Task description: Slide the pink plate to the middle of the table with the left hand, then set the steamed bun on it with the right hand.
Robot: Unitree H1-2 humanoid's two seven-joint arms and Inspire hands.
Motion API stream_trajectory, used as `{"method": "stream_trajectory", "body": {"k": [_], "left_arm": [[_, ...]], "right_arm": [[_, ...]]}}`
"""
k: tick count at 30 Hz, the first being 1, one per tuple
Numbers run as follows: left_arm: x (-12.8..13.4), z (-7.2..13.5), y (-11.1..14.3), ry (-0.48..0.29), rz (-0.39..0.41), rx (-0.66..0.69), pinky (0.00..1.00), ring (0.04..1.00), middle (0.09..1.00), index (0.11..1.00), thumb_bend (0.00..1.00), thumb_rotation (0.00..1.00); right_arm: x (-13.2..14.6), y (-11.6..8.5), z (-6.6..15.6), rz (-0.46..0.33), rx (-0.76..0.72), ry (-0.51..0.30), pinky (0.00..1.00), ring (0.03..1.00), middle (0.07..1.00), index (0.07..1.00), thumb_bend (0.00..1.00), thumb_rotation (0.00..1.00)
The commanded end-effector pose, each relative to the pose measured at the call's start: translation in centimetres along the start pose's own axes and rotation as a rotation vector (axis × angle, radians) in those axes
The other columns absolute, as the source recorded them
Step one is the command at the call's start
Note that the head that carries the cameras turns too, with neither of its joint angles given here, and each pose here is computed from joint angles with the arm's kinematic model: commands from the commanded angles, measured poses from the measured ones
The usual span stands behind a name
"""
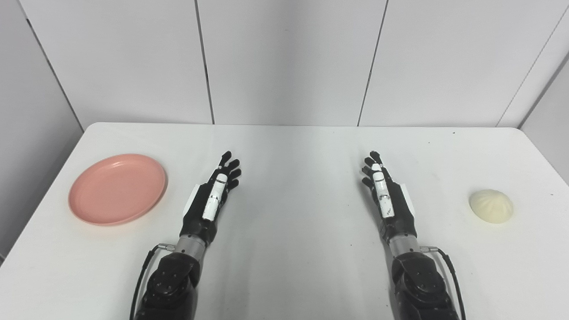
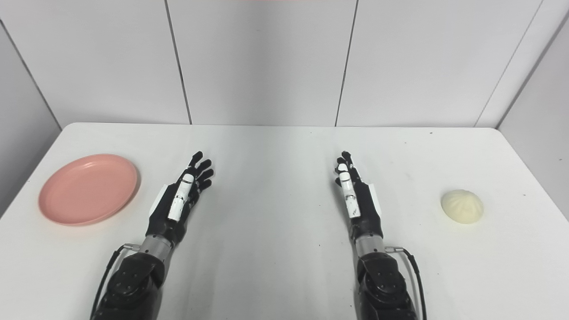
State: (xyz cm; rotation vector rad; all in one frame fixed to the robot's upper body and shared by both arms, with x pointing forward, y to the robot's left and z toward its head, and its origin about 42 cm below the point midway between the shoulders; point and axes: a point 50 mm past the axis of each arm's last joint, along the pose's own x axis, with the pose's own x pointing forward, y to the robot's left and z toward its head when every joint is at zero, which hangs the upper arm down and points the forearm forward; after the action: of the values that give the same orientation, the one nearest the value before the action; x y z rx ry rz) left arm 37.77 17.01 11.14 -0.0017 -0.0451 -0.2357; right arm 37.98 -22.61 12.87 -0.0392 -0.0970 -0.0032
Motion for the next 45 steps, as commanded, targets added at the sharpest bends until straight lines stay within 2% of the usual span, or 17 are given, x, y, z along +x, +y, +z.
{"method": "stream_trajectory", "body": {"k": [1,45], "left_arm": [[-1.69,-2.84,-0.37,0.096,0.001,-0.025,0.93,0.935,0.949,0.959,0.39,1.00],[-1.53,-2.71,-0.15,0.098,-0.003,-0.010,0.93,0.935,0.949,0.957,0.38,1.00]], "right_arm": [[-1.24,-0.48,-2.33,-0.013,-0.003,0.073,0.93,0.933,0.946,0.960,0.20,1.00],[-0.98,-0.37,-2.32,-0.006,-0.024,0.068,0.92,0.929,0.944,0.957,0.20,1.00]]}}
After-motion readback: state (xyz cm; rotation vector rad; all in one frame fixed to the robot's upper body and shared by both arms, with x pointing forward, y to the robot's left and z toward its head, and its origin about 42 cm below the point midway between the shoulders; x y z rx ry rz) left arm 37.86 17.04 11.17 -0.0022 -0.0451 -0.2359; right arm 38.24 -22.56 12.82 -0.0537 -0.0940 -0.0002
